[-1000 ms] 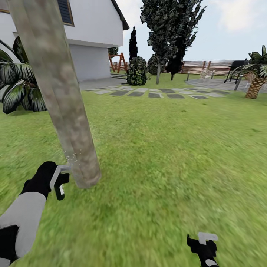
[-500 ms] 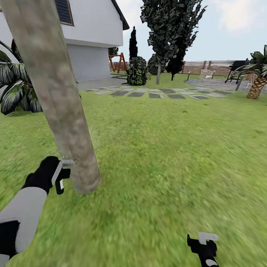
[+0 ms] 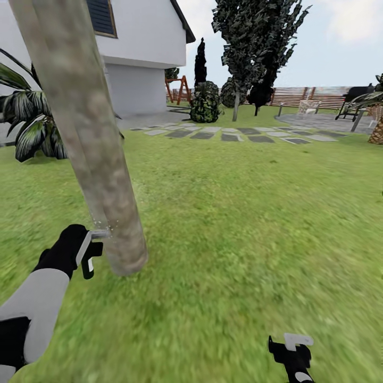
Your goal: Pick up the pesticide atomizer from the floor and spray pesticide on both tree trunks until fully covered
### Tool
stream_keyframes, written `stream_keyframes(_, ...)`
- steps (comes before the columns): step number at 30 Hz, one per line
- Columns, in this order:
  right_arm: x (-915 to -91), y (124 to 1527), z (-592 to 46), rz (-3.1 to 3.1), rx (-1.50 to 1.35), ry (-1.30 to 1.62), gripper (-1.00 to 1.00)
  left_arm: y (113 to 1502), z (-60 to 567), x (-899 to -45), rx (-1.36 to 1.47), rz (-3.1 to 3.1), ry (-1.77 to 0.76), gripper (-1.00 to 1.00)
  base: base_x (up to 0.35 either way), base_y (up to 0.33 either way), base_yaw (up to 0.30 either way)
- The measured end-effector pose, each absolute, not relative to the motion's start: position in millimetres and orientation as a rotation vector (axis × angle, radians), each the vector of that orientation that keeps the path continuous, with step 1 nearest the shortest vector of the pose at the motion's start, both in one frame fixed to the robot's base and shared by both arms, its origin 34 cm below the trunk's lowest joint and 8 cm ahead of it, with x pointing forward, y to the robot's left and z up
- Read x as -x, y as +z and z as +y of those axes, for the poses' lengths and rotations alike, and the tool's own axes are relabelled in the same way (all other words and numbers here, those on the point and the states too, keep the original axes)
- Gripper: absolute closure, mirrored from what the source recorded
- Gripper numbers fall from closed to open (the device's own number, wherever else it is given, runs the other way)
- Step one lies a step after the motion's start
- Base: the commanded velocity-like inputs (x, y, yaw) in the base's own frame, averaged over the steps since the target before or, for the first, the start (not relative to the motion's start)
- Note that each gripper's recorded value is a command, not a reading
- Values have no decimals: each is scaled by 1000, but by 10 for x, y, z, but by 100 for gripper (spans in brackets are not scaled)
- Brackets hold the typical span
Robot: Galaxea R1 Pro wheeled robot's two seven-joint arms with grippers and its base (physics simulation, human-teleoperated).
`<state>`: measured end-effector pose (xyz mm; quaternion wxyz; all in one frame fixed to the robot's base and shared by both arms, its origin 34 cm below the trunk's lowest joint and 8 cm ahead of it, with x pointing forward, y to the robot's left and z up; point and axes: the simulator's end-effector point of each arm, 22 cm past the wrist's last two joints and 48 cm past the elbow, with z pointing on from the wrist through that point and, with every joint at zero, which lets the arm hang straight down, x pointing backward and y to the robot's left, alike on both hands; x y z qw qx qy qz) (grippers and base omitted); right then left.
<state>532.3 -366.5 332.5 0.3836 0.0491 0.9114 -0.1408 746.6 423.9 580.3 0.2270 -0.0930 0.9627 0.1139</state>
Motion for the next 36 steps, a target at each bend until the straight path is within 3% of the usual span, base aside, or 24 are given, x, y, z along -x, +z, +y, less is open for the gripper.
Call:
stream_keyframes(24,-5323,3324,-3658,2324,-125,-358,-100,5840,4247,-7492,255,2647,318,100,0,-272,3)
stream_keyframes(36,-5324,3325,-3654,2323,-125,-357,-100,5873,4239,-7517,257,2641,312,100,47,-269,228)
